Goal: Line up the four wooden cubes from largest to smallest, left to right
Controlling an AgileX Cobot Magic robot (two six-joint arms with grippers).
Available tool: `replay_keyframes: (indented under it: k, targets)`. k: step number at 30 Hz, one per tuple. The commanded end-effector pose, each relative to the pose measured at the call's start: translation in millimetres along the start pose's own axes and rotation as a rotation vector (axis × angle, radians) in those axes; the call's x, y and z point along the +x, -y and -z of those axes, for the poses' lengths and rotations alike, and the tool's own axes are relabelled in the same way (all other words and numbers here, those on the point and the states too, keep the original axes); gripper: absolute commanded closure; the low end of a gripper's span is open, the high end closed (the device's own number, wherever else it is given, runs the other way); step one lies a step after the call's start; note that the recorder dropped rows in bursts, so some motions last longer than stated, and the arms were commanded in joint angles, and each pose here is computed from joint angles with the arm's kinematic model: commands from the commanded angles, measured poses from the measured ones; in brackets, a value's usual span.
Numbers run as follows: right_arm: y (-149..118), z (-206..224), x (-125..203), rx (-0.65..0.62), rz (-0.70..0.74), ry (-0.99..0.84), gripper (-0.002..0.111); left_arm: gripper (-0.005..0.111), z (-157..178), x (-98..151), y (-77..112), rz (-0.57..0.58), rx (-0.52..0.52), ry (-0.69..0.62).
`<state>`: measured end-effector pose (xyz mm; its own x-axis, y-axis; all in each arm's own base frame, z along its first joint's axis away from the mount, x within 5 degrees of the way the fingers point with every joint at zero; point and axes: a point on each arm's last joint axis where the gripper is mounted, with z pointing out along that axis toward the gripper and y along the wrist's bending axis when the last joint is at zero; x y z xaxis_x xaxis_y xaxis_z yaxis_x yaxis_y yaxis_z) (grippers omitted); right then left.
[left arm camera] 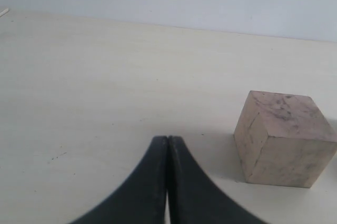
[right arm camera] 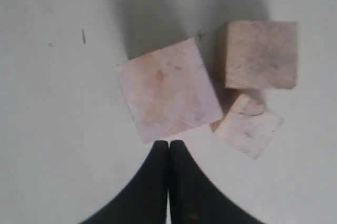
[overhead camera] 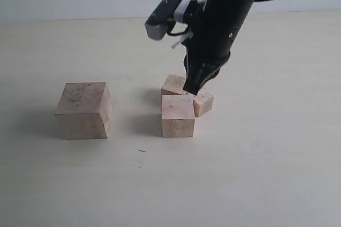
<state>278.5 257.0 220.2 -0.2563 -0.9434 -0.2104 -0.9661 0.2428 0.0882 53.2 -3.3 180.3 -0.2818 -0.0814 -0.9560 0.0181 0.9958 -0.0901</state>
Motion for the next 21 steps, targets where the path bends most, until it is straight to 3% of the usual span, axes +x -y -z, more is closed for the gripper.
replay_keyframes:
  k: [1,7,10,16,21]
  targets:
    - [-0.3,-28.8,14.2,-0.052,0.035,-0.069,0.108,0.107,0.3,-0.7,0.2,-0.001,0.005,0.012]
    - [1.8,-35.1,13.2,-0.04,0.014,-0.051,0.106,0.107,0.3,-0.7,0.2,-0.001,0.005,0.012]
    - [-1.1,-34.7,16.3,-0.072,0.014,-0.086,0.096,0.107,0.3,-0.7,0.2,-0.001,0.005,0.012]
    - [-5.5,-34.0,18.8,-0.121,0.002,-0.114,0.064,0.107,0.3,-0.7,0.2,-0.001,0.005,0.012]
    - [-3.0,-40.8,15.4,-0.113,-0.038,-0.086,0.06,0.107,0.3,-0.7,0.2,-0.001,0.005,0.012]
